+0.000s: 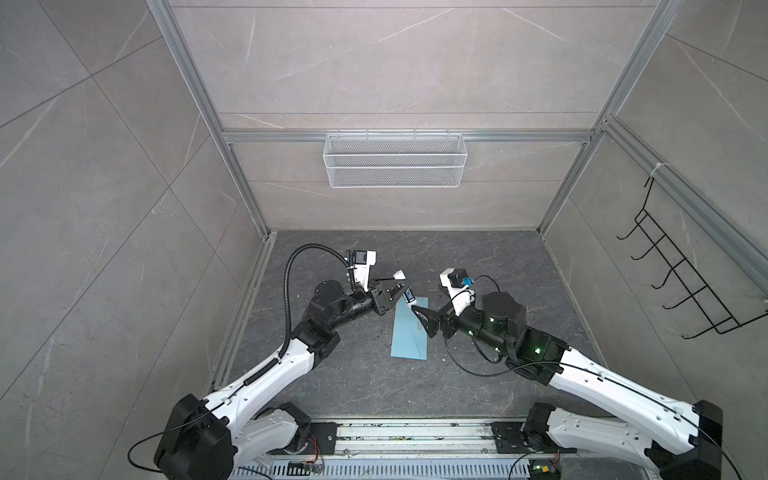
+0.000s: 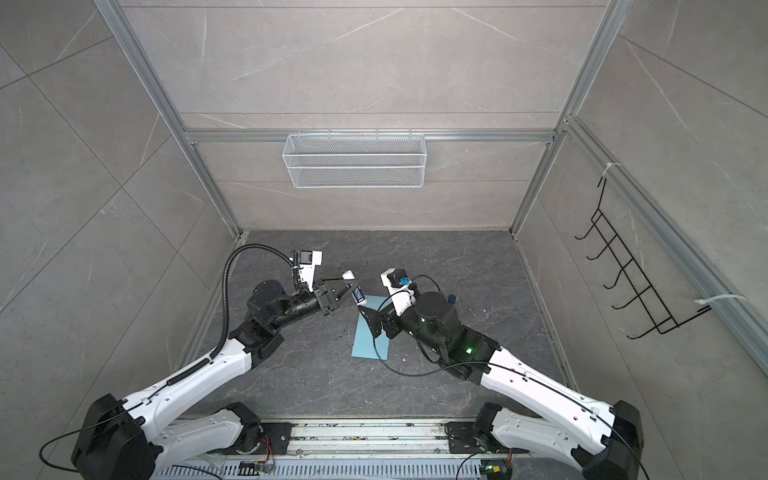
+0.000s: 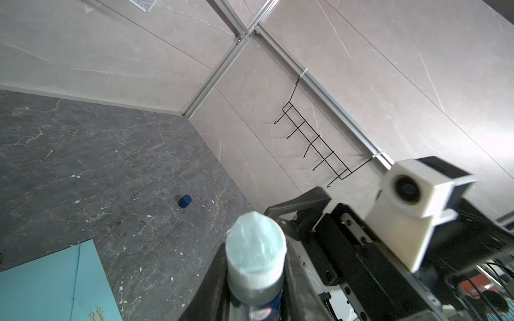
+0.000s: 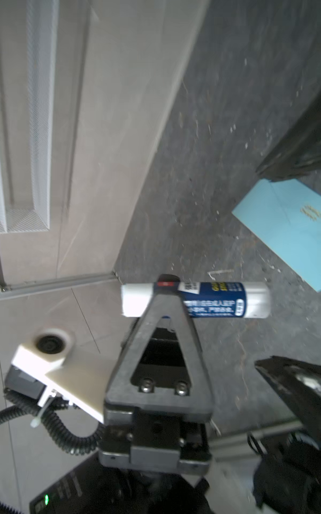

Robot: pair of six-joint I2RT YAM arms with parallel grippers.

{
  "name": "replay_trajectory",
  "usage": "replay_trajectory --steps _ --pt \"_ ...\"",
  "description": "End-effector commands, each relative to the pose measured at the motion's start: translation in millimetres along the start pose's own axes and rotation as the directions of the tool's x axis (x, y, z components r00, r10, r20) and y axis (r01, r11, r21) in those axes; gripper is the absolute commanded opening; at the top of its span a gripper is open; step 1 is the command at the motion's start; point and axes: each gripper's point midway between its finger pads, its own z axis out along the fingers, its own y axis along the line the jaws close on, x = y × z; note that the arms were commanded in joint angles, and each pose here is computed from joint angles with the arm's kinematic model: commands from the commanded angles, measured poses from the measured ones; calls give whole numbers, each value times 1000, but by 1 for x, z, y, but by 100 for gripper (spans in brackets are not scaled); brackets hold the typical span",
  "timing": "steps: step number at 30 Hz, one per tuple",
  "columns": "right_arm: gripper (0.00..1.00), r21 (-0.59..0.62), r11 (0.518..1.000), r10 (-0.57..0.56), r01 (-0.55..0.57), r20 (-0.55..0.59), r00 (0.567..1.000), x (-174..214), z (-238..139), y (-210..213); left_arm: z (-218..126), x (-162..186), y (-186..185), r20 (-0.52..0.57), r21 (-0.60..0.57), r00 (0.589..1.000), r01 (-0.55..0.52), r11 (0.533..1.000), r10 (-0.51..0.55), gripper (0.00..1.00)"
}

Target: Place the letter into the envelope and seal it

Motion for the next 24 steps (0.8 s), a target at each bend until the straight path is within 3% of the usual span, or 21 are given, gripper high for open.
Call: replay_trajectory --steps 1,13,24 --pt "97 -251 957 133 -144 -61 989 11 -5 32 -4 -22 -34 47 100 996 -76 992 72 0" --pt "69 -373 891 265 -259 -38 964 -4 10 27 -4 -23 -48 46 180 997 -75 981 68 0" --pt "44 -397 873 296 -282 -29 955 -6 18 26 -3 -21 -48 37 189 997 -67 980 61 0"
